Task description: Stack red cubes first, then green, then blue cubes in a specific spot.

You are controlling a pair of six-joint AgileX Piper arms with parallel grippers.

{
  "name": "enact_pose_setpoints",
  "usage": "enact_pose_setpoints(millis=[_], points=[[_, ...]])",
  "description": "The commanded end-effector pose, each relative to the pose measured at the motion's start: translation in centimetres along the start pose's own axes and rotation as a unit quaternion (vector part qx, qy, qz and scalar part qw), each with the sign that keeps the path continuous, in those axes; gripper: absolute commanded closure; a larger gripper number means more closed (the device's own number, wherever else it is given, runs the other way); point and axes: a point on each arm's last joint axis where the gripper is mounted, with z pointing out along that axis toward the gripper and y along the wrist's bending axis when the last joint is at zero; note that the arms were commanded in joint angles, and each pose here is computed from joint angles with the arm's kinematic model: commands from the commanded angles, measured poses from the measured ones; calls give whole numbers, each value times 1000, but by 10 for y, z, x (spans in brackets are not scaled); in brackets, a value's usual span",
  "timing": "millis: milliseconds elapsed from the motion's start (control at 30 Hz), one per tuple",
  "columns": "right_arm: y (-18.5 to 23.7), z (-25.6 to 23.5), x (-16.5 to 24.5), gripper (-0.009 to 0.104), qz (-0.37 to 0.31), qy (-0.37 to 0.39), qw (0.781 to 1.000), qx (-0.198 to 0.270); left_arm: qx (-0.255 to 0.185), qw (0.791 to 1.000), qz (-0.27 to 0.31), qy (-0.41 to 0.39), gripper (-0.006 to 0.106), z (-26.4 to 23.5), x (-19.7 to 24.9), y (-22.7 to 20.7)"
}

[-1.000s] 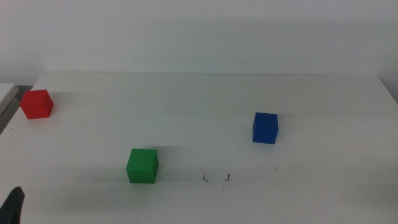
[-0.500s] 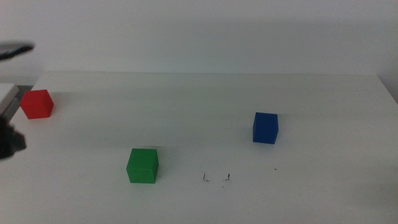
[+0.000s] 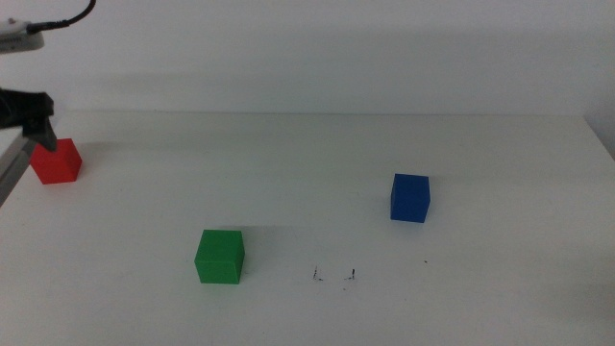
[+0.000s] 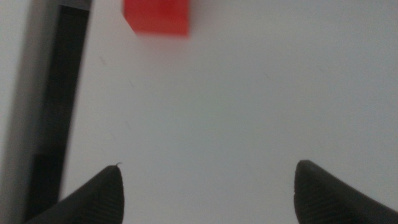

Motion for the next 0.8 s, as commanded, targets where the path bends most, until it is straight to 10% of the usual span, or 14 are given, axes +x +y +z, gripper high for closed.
enact_pose_setpoints(millis=[0,767], points=[[0,0,0,2,-1,-5,1000,2,-11,1000,15,7,7,11,-24,12],[0,0,0,2,-1,-5,1000,2,2,999,31,37,7,142,-95,38]])
